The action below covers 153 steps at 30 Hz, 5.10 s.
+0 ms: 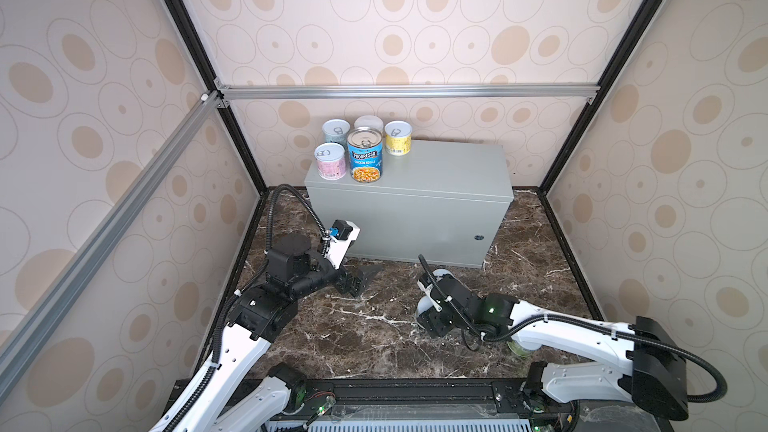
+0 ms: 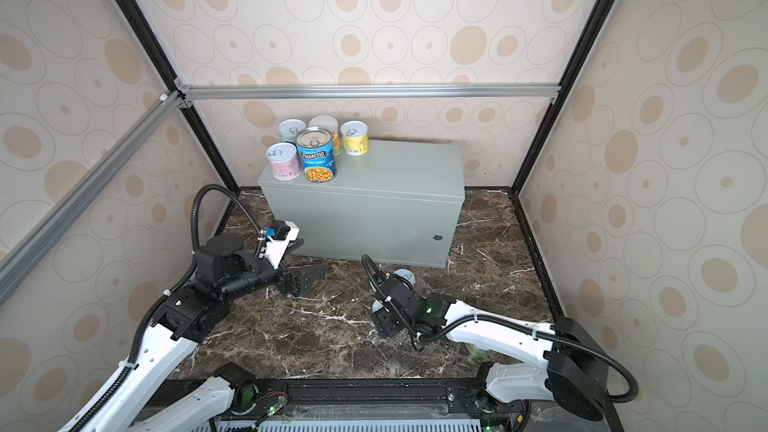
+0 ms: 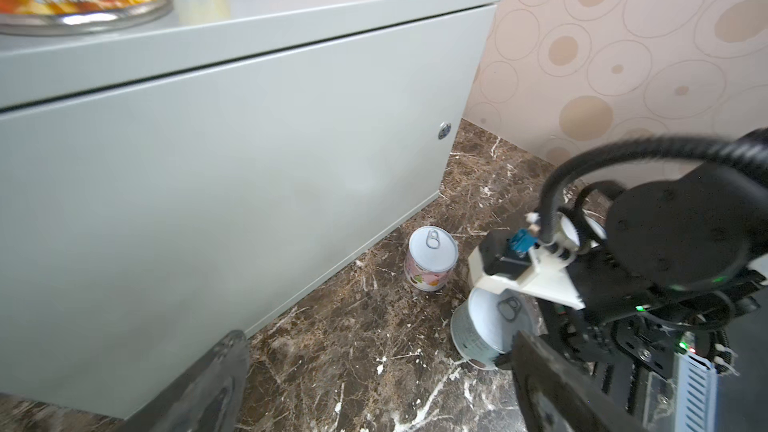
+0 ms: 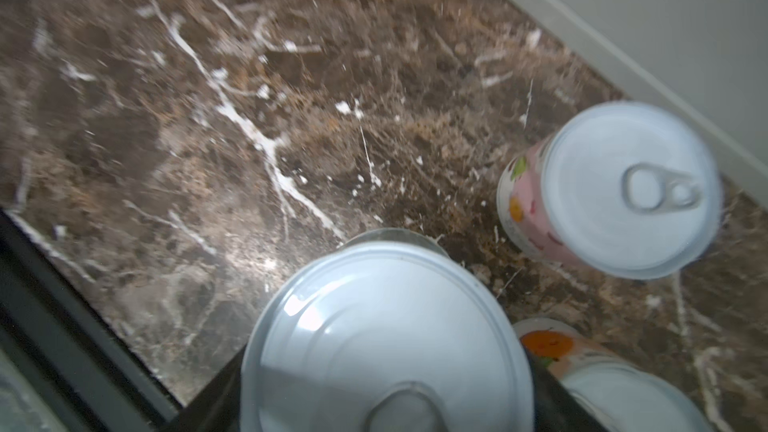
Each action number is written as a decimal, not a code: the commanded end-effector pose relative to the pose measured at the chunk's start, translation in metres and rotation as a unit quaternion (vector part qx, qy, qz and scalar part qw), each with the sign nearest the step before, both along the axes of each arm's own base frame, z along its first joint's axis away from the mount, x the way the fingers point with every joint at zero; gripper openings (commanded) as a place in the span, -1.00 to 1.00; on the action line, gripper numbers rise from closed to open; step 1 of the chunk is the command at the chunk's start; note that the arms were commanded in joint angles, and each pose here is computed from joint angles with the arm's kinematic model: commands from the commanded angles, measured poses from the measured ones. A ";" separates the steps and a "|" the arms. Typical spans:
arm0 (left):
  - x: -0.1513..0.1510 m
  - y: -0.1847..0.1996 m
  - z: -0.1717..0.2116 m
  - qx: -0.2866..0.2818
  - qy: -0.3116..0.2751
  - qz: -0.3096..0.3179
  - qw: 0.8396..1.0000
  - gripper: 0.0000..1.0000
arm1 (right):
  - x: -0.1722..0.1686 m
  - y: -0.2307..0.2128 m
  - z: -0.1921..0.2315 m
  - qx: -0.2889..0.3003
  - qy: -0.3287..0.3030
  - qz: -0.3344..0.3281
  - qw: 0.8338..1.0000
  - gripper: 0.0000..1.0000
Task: Place and organize the canned foods onto the counter
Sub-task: 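Lift the white-lidded can with the right gripper up onto the cabinet top, then lower the white-lidded can beside the yellow-labelled can and open the right gripper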
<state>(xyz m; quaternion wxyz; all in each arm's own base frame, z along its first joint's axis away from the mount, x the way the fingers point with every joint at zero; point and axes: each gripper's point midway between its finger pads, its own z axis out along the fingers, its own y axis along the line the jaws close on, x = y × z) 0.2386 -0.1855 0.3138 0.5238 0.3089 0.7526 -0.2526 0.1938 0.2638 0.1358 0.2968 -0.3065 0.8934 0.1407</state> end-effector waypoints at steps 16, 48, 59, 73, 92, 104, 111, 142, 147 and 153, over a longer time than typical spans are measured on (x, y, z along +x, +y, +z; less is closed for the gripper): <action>0.022 0.031 0.104 -0.011 -0.128 0.108 0.986 0.96 | 0.091 0.006 0.280 0.002 -0.217 -0.018 0.976 0.13; 0.017 0.014 0.112 -0.013 -0.156 0.053 0.986 0.96 | 0.227 0.051 0.297 0.065 -0.236 -0.043 0.969 0.35; 0.019 0.015 0.109 -0.009 -0.157 0.057 0.986 0.96 | 0.238 0.059 0.293 0.080 -0.233 -0.046 0.968 0.60; 0.017 0.017 0.109 -0.010 -0.162 0.061 0.985 0.96 | 0.244 0.063 0.293 0.092 -0.236 -0.043 0.966 0.68; 0.015 0.013 0.108 -0.017 -0.153 0.049 0.987 0.96 | 0.226 0.034 0.280 0.085 -0.227 -0.047 0.969 0.91; 0.015 0.015 0.107 -0.012 -0.149 0.053 0.987 0.96 | 0.227 0.042 0.276 0.127 -0.229 -0.008 0.965 0.70; 0.014 0.017 0.107 -0.008 -0.150 0.057 0.987 0.96 | 0.231 0.051 0.274 0.136 -0.226 0.004 0.965 0.58; 0.013 0.020 0.107 -0.002 -0.157 0.061 0.986 0.97 | 0.242 0.062 0.266 0.147 -0.217 0.005 0.965 0.39; 0.012 0.020 0.107 -0.002 -0.157 0.060 0.986 0.96 | 0.243 0.064 0.267 0.148 -0.217 0.006 0.965 0.39; 0.012 0.020 0.108 -0.001 -0.159 0.061 0.985 0.96 | 0.246 0.063 0.266 0.144 -0.219 0.000 0.965 0.39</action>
